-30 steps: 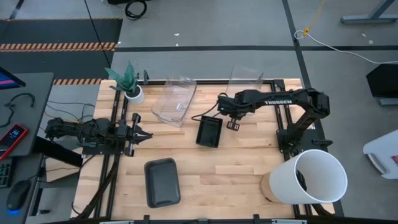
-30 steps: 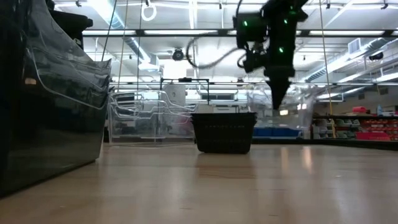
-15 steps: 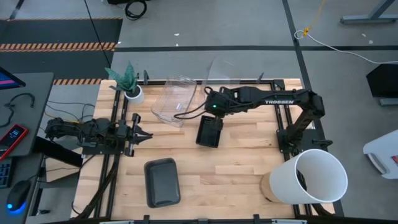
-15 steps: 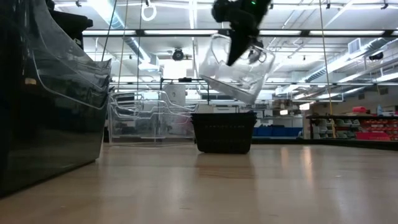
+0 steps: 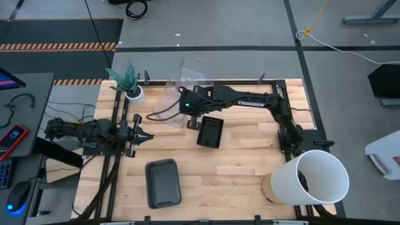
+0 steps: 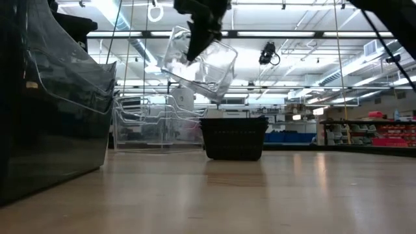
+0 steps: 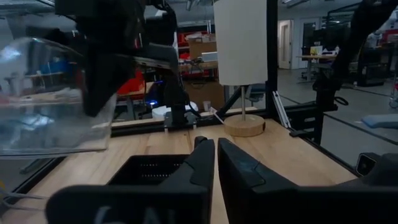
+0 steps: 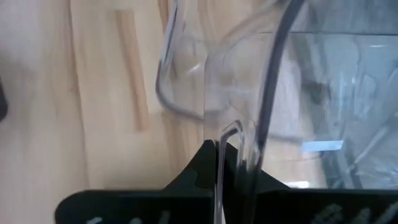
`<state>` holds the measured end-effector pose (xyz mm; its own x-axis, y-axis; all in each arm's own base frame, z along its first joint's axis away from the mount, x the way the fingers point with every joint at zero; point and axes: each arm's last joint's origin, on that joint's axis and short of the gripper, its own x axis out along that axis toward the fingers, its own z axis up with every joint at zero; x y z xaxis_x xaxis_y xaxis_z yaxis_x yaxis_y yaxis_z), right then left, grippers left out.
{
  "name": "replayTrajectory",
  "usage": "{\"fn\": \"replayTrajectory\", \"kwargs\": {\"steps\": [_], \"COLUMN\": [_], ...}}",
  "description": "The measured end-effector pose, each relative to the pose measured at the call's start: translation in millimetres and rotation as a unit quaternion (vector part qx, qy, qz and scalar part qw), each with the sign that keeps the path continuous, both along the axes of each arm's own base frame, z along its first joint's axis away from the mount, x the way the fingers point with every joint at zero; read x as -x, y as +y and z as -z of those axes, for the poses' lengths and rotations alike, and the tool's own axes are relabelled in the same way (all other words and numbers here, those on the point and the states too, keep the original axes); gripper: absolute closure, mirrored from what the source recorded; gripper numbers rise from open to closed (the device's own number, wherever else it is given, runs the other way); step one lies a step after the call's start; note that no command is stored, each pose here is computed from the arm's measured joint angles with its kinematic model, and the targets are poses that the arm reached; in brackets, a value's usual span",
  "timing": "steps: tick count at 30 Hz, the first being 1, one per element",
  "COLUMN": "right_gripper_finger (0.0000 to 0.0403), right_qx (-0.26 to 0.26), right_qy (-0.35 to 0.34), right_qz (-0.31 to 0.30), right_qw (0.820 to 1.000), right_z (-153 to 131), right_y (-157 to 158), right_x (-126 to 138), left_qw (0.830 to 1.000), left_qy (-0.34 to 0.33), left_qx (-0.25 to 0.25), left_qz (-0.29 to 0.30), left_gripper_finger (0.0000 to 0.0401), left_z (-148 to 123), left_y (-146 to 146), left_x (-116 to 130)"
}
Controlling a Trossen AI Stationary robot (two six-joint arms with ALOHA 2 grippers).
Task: Stack baskets by color
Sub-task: Stack the right transparent bin on top of the left transparent bins
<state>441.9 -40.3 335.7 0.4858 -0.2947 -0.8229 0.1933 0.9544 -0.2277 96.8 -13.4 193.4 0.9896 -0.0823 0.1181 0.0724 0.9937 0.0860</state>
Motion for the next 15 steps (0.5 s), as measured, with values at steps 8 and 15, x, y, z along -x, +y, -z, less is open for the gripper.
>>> {"fn": "replayTrajectory", "kwargs": {"steps": [8, 15], "right_gripper_finger": [0.0396, 0.0396], "right_qx": [0.014, 0.029], "right_qy": [-0.074, -0.125], "right_qz": [-0.052, -0.057], "right_qw": [0.996, 0.99], "right_z": [-4.8, 0.2], "right_y": [-0.4, -2.4], "right_x": [-26.3, -43.5], "left_qw": [1.0, 1.0], "left_qy": [0.0, -0.001], "left_qx": [0.0, 0.0], "left_qz": [0.0, 0.0], "left_gripper_finger": [0.0369, 0.0378], "left_z": [-0.1, -0.2], "left_y": [0.0, 0.0], "left_x": [0.0, 0.0]}}
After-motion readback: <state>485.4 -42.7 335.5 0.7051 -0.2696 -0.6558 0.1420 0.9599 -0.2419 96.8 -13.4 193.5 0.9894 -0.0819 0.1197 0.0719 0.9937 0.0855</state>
